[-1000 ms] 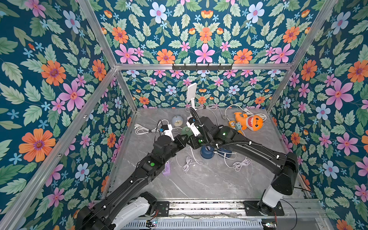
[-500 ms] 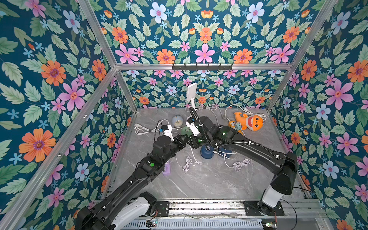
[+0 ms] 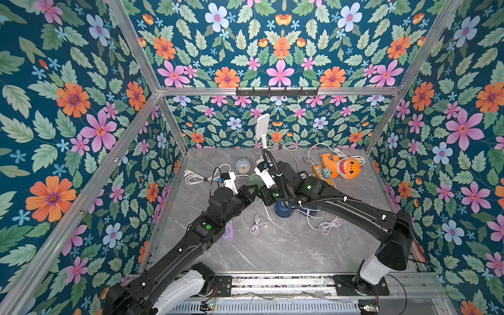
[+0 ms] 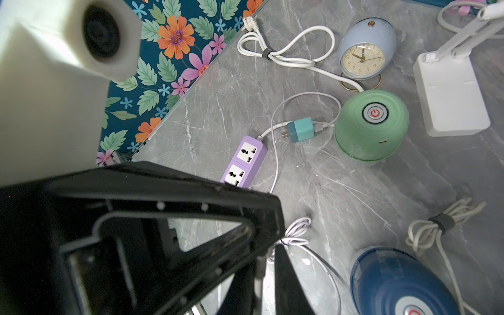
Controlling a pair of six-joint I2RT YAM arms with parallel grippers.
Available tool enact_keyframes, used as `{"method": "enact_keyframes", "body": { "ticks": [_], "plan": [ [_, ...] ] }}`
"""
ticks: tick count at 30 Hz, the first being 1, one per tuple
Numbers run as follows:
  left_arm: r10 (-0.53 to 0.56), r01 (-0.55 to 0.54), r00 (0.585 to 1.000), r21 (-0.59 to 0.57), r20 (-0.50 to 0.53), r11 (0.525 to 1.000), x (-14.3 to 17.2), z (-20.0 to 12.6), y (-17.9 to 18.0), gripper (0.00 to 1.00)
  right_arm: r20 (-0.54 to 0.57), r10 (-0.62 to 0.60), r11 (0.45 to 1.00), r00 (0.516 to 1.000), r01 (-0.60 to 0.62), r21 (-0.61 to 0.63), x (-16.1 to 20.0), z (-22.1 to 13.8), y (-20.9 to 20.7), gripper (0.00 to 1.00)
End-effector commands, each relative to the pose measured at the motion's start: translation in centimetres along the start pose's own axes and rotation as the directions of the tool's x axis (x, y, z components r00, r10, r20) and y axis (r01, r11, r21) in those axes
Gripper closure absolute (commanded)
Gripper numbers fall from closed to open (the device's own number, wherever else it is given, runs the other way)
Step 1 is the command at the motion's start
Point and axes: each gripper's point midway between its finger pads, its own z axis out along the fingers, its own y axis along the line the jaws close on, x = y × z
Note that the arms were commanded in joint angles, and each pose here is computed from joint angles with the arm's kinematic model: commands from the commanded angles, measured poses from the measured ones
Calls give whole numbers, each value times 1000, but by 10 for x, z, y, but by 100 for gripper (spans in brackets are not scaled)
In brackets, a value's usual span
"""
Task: Charge the cordless meat grinders
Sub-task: Pick up the charging cable from the center of the board.
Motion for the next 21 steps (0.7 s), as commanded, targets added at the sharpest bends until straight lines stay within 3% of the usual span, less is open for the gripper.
{"method": "enact_keyframes", "body": {
  "ticks": [1,7,9,11,14,17,21],
  "plan": [
    [-10,12,998,42,-57,999,9,0,-9,100,84,-47,999,995,46,12,-20,-3,0,87],
    [-5,8,997,36,-72,999,12,2,-8,100,99,-52,999,994,50,17,-22,-14,0,100],
    [5,-3,998,30,-67,1000,10,0,-9,83,103,-49,999,993,47,28,-22,-17,-2,100],
    [31,-31,999,0,-40,1000,3,-4,-8,54,95,-48,998,994,44,48,-19,-17,-6,100],
    [106,-105,994,-73,16,992,-14,-14,-9,30,78,-48,997,996,43,70,-14,-17,-12,100],
    [182,-172,982,-152,52,973,-32,-22,-5,21,66,-48,996,997,42,79,-8,-18,-16,100],
    [261,-240,963,-236,62,942,-47,-26,7,17,55,-38,996,998,33,86,-1,-22,-24,100]
  ]
}}
